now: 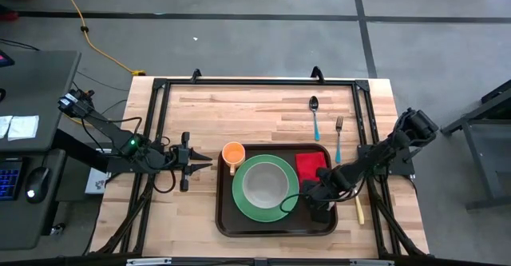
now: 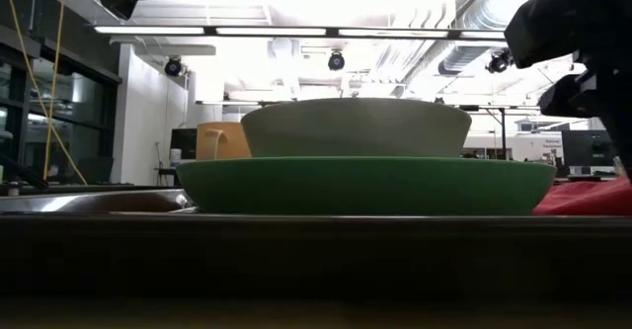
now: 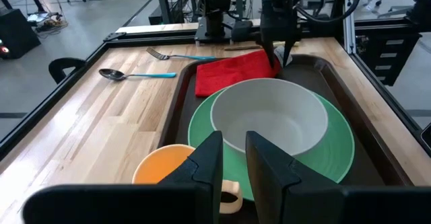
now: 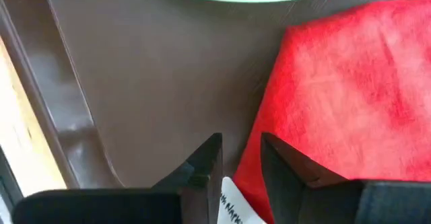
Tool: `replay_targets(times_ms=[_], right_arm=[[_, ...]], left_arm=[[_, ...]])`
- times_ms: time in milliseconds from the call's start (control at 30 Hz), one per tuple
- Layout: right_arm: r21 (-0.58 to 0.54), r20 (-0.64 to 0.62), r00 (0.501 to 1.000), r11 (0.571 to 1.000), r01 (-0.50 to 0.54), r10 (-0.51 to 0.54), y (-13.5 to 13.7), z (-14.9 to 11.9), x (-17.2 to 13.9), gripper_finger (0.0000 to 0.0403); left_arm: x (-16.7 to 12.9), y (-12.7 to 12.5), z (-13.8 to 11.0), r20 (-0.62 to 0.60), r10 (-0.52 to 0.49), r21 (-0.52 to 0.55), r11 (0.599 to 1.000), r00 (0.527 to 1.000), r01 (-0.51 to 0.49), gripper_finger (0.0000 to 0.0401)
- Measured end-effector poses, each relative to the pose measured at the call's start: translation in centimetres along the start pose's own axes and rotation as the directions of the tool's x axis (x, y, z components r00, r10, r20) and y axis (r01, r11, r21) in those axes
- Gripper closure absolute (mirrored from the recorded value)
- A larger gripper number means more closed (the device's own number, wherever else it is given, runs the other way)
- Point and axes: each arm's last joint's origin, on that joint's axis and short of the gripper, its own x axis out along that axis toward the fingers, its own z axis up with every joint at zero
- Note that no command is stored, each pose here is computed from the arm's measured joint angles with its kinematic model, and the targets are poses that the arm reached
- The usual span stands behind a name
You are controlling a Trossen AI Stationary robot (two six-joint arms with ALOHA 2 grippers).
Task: Set up tray
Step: Put the red table napkin on the black tray to the right of the green plate
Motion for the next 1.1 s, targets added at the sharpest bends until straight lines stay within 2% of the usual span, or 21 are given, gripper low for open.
replay_targets(times_ms=[267, 467, 900, 1100], right_arm=[[-0.063, 0.043, 0.996, 0.995, 0.08, -0.078, -0.3, 0.0, 0.0, 0.0325], [-0.102, 0.046, 0.996, 0.991, 0.084, -0.08, -0.3, 0.0, 0.0, 0.0324], [-0.099, 0.025, 0.997, 0.993, 0.068, -0.066, -0.8, -0.5, 0.8, 0.0324], [-0.057, -0.006, 0.997, 0.996, 0.073, -0.073, -1.4, -1.2, 1.6, 0.0324]], left_arm=[[0.0, 0.0, 0.0, 0.001, 0.0, 0.0, 1.0, 1.0, 0.0, 0.0304], [0.0, 0.0, 0.0, 0.001, 0.0, -0.001, 1.0, 1.0, 0.0, 0.0304], [0.0, 0.0, 0.0, -0.001, 0.0, 0.004, 1.0, 1.0, 0.0, 0.0304], [0.0, 0.0, 0.0, -0.002, 0.0, 0.005, 1.0, 1.0, 0.0, 0.0304]])
